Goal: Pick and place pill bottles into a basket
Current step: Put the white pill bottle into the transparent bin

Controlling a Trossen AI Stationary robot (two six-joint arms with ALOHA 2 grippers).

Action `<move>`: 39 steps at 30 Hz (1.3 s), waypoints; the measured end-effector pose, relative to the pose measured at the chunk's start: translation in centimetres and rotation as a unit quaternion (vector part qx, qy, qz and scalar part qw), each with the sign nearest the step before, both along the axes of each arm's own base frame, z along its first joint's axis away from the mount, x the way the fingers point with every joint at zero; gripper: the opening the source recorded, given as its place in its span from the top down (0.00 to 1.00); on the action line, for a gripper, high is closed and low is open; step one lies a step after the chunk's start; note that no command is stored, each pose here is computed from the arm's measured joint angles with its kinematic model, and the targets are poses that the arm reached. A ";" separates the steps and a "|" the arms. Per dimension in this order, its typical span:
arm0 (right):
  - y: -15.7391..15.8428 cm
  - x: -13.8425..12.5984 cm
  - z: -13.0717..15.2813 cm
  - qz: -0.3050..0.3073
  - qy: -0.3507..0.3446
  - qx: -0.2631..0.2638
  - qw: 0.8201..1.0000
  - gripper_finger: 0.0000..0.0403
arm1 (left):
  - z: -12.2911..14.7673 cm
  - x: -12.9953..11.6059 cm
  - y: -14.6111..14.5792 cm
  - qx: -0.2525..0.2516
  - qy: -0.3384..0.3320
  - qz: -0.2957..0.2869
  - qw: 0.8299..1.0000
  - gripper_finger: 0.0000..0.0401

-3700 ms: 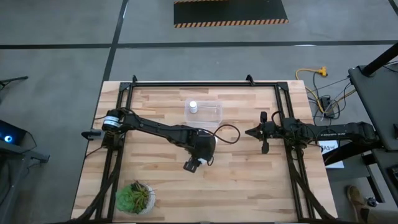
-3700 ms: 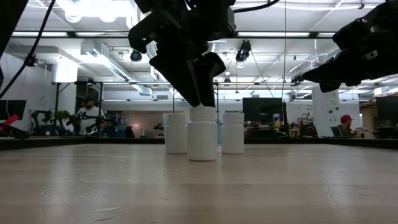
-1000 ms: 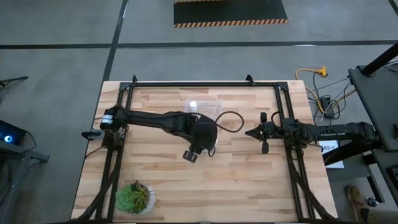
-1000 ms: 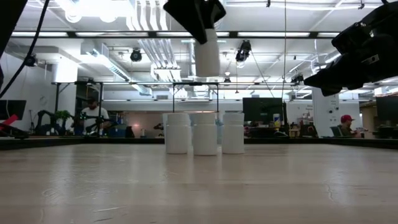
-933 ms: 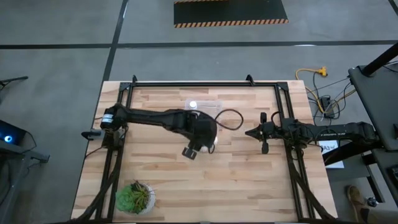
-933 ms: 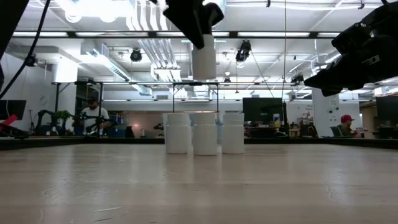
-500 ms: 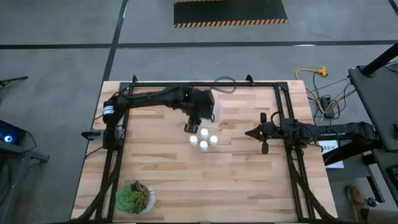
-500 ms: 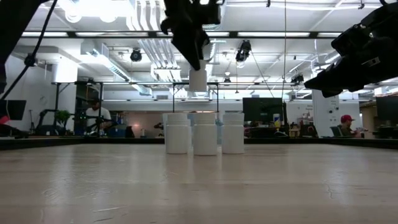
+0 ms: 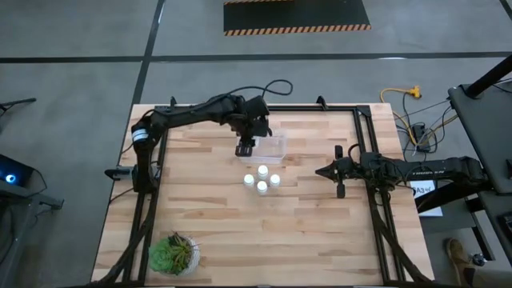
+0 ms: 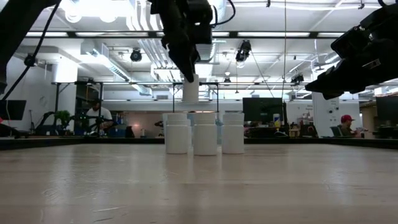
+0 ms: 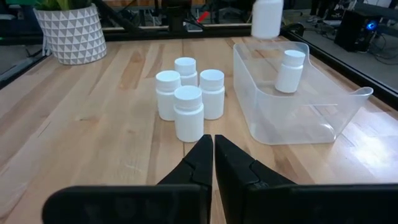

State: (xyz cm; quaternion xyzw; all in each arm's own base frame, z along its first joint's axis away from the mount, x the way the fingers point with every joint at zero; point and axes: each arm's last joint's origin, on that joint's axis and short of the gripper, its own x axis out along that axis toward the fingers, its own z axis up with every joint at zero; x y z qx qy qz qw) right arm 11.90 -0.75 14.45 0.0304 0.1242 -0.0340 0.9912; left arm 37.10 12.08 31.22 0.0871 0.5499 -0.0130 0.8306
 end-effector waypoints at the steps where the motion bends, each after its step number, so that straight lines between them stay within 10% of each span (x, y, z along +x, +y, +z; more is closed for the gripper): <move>1: 0.0 0.0 0.0 0.000 0.000 0.000 1.000 0.98 | -0.4 0.0 0.0 -0.002 0.005 0.000 1.000 0.64; 39: 0.0 0.0 0.0 -0.002 -0.001 0.003 1.000 0.98 | -9.9 -1.0 0.9 -0.013 0.030 0.015 0.999 0.64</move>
